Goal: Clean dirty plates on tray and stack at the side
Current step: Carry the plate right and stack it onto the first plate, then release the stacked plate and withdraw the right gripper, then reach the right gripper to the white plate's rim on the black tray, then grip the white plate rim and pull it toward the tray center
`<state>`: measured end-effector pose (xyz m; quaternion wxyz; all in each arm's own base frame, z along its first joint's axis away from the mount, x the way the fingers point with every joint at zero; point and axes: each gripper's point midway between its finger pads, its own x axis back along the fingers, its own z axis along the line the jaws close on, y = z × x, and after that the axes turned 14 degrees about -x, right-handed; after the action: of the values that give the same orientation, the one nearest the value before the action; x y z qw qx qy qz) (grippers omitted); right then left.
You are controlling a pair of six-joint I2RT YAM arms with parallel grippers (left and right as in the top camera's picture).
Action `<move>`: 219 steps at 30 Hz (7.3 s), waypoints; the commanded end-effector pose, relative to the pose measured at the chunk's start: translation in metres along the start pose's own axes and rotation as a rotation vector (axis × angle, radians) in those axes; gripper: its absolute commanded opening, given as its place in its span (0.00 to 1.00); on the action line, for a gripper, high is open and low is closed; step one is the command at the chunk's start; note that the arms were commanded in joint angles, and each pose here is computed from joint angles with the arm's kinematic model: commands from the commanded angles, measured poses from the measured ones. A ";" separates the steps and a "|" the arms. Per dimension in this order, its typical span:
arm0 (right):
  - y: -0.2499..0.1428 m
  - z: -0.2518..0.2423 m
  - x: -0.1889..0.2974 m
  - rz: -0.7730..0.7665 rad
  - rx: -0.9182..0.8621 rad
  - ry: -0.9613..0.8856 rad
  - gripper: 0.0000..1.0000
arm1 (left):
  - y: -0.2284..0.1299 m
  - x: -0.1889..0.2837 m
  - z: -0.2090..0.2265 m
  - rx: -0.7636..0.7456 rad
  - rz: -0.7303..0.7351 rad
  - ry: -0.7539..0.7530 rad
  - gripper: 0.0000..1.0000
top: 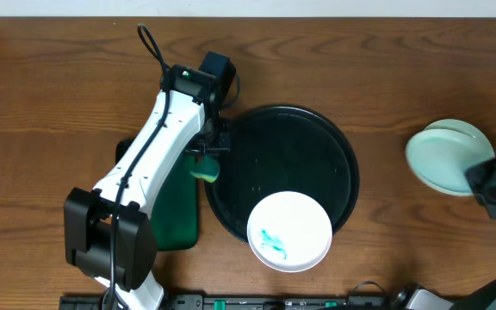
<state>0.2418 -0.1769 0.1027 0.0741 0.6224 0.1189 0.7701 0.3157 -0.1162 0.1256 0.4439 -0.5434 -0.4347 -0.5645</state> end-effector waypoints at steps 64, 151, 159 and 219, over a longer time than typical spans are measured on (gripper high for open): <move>0.001 0.008 -0.084 -0.082 -0.031 -0.050 0.99 | -0.001 -0.006 0.003 -0.005 0.016 0.011 0.07; -0.343 -0.023 0.038 0.674 1.361 0.386 0.91 | 0.001 -0.006 0.003 -0.005 0.009 0.010 0.07; -0.356 -0.025 0.026 0.732 1.346 0.381 0.80 | 0.001 -0.006 0.002 -0.005 0.010 0.009 0.07; -0.317 0.028 -0.043 0.227 1.029 0.187 0.01 | 0.003 -0.008 -0.026 -0.006 0.018 -0.151 0.07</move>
<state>0.2708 0.1265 0.0026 -0.3528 0.4802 0.4268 0.6802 0.3177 -0.1298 0.1258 0.4226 -0.5598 -0.4554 -0.5483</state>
